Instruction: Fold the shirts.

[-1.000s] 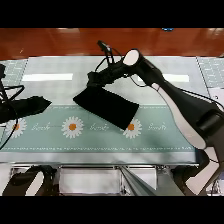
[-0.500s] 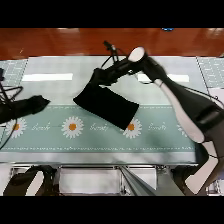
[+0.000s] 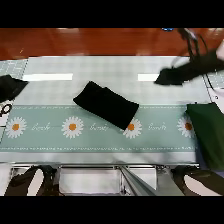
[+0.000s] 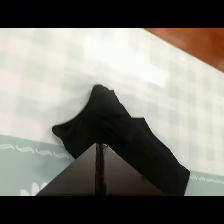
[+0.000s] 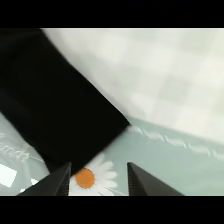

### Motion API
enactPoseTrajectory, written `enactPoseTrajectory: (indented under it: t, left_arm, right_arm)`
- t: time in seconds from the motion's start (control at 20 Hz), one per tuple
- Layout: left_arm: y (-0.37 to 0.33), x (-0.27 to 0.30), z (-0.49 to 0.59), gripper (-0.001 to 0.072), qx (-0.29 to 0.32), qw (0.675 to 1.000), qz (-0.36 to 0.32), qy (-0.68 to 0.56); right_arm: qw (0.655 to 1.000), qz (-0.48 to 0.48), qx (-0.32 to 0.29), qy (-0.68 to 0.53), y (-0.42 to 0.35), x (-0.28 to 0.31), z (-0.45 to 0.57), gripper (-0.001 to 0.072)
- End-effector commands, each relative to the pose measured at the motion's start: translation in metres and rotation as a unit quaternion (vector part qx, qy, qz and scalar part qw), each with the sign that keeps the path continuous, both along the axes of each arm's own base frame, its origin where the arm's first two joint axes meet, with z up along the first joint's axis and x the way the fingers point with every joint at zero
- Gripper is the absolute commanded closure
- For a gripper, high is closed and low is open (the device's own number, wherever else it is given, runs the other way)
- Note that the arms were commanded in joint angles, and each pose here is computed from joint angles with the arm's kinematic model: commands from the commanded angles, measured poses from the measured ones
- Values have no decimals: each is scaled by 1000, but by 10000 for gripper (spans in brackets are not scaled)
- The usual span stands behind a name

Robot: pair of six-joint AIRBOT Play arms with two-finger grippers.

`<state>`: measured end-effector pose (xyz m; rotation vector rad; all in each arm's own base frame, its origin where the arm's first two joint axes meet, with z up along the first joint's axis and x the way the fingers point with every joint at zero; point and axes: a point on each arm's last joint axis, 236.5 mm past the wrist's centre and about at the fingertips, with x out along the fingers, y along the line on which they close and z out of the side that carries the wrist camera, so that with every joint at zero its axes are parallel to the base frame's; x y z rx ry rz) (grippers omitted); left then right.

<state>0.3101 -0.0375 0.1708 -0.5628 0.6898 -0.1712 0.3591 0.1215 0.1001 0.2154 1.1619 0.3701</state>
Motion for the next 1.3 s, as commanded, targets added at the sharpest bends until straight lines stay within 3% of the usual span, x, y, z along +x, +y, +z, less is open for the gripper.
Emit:
enactPoseTrajectory:
  t: [0.0,0.25,0.55,1.0,1.05,1.1,1.15,1.2,1.25]
  left_arm:
    - [-30,-19,-32,691,-13,998,-48,41]
    - [-62,-32,-94,691,-34,992,-78,91]
    - [-69,-34,-125,691,-44,989,-75,119]
    - [-69,-33,-126,691,-43,989,-74,119]
    - [-69,-33,-126,691,-43,989,-74,119]
    - [-68,-32,-125,691,-43,990,-73,117]
    - [-68,-31,-125,691,-43,990,-72,115]
    - [-68,-30,-124,691,-43,990,-70,113]
    - [-67,-30,-124,691,-43,990,-70,113]
  right_arm:
    - [990,-137,23,-32,-38,-38,-61,295]
    - [966,-165,178,89,21,-82,-144,295]
    - [938,-160,259,165,79,-77,-183,295]
    - [938,-121,279,167,129,-37,-190,297]
    - [938,-110,282,169,138,-33,-188,315]
    - [938,-91,287,172,150,-31,-184,396]
    - [940,-65,289,169,162,-31,-179,573]
    - [944,-24,293,148,176,-27,-167,685]
    - [947,7,292,132,186,-23,-153,685]
